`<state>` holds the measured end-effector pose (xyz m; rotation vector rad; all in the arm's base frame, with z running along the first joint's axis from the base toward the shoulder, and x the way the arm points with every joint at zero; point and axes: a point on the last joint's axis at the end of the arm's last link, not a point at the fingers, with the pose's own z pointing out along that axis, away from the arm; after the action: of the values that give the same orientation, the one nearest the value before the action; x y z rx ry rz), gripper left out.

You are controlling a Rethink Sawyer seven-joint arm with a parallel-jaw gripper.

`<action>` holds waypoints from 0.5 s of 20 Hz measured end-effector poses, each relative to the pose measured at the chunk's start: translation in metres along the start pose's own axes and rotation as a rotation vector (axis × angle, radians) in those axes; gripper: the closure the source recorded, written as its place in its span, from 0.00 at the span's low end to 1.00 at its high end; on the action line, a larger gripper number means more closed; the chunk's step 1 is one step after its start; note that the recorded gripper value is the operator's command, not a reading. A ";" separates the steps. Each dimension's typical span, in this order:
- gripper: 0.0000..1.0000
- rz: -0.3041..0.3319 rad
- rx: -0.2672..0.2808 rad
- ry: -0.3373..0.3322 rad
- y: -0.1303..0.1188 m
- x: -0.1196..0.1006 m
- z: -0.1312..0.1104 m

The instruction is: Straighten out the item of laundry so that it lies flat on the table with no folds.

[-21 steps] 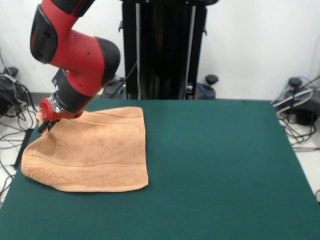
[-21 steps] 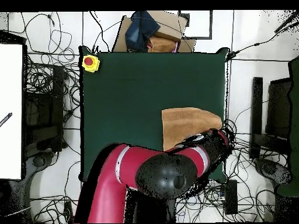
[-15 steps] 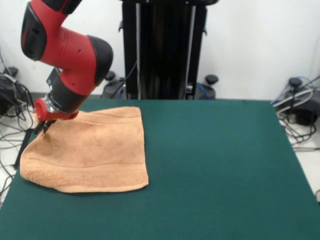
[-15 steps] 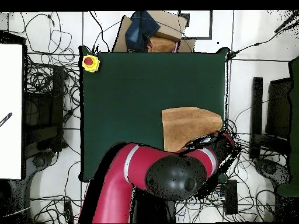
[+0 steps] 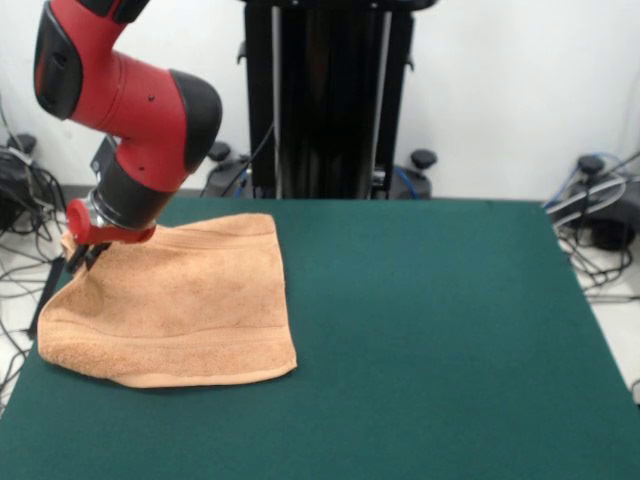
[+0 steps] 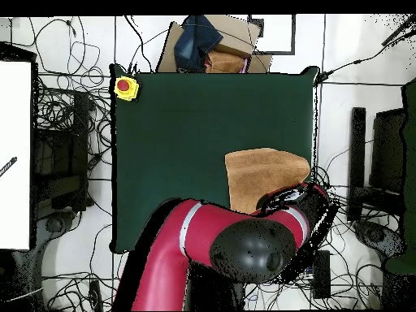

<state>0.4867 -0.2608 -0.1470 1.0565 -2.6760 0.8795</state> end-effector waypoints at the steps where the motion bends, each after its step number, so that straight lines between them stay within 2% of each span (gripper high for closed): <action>1: 1.00 0.001 -0.002 -0.002 0.001 -0.001 0.000; 10: 1.00 0.003 -0.005 -0.004 0.002 -0.002 0.001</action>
<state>0.4866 -0.2589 -0.1492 1.0543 -2.6820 0.8723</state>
